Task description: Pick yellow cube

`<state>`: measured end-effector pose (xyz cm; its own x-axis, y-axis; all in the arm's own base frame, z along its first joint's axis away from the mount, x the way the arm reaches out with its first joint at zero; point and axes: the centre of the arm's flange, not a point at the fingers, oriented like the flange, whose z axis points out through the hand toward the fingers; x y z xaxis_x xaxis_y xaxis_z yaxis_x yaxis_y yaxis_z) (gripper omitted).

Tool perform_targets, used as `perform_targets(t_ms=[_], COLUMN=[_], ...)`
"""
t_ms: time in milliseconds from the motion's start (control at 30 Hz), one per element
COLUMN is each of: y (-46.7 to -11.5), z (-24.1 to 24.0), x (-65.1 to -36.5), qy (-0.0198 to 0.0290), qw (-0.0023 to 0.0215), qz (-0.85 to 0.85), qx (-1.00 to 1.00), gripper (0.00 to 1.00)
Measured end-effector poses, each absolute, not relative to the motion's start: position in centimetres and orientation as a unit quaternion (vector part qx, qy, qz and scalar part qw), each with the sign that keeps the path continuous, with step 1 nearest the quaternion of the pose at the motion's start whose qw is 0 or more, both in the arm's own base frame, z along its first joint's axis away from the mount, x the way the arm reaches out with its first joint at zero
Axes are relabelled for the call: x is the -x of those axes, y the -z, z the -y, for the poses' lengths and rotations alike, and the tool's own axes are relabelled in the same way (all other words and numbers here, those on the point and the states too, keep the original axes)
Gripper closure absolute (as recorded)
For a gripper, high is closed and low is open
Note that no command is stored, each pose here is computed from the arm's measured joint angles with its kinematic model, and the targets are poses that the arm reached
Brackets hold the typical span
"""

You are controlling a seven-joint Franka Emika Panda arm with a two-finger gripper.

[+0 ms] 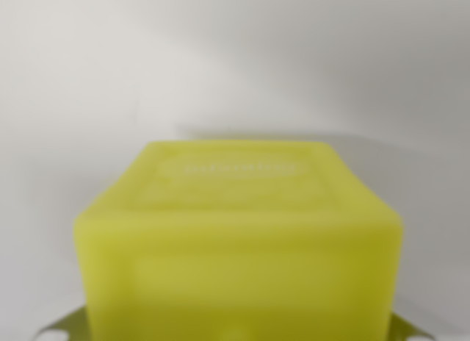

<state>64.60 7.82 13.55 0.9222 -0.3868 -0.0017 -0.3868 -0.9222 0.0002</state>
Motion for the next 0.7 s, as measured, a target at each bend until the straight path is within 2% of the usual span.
perform_targets(t_ms=[700], y=[-18.8], z=[-7.8], x=[-64.6], qy=[-0.0008], qw=[0.0000], qz=[-0.197], qx=[0.980], gripper=[1.00])
